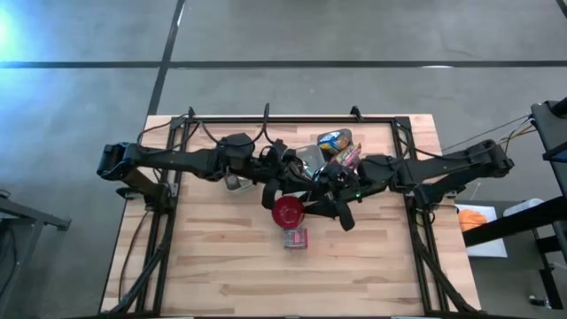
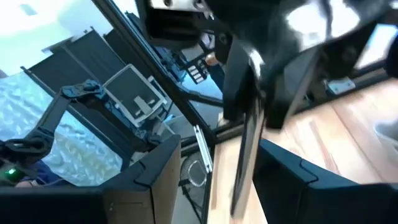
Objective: Pick & Place Food Item
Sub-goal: Put the silver spoon into the right white bin
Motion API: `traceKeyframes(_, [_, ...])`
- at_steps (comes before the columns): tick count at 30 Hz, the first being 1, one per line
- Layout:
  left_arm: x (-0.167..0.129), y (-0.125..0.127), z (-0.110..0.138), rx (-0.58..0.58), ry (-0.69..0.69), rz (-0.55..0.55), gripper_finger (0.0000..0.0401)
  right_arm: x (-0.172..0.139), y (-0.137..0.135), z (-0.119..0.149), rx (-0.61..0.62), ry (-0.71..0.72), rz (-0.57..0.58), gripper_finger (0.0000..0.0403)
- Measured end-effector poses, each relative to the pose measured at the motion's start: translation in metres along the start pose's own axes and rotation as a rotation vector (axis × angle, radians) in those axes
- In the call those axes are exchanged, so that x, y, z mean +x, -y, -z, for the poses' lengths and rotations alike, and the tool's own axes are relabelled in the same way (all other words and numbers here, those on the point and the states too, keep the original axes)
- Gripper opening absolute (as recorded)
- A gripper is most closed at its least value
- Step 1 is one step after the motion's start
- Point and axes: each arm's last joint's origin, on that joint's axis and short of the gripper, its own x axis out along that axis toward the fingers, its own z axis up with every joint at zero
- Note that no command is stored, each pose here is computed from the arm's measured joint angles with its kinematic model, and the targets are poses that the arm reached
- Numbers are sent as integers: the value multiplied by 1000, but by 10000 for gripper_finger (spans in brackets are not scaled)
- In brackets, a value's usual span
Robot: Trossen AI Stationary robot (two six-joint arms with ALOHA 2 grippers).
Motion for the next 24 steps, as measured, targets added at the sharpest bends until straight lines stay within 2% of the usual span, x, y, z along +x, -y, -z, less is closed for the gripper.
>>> traceKeyframes(5, [-1,4,-4,17,14,67,0,6,-6,-10,-36,-25,17,150])
traceKeyframes(13, [-9,13,-11,30,22,119,0,7,-13,-19,-79,-53,22,29])
traceKeyframes(19, [-13,16,-15,19,29,128,5,6,-17,-23,-80,-39,14,15])
traceKeyframes(24, [-13,16,-14,-39,4,121,48,5,-18,-24,-72,-30,34,9])
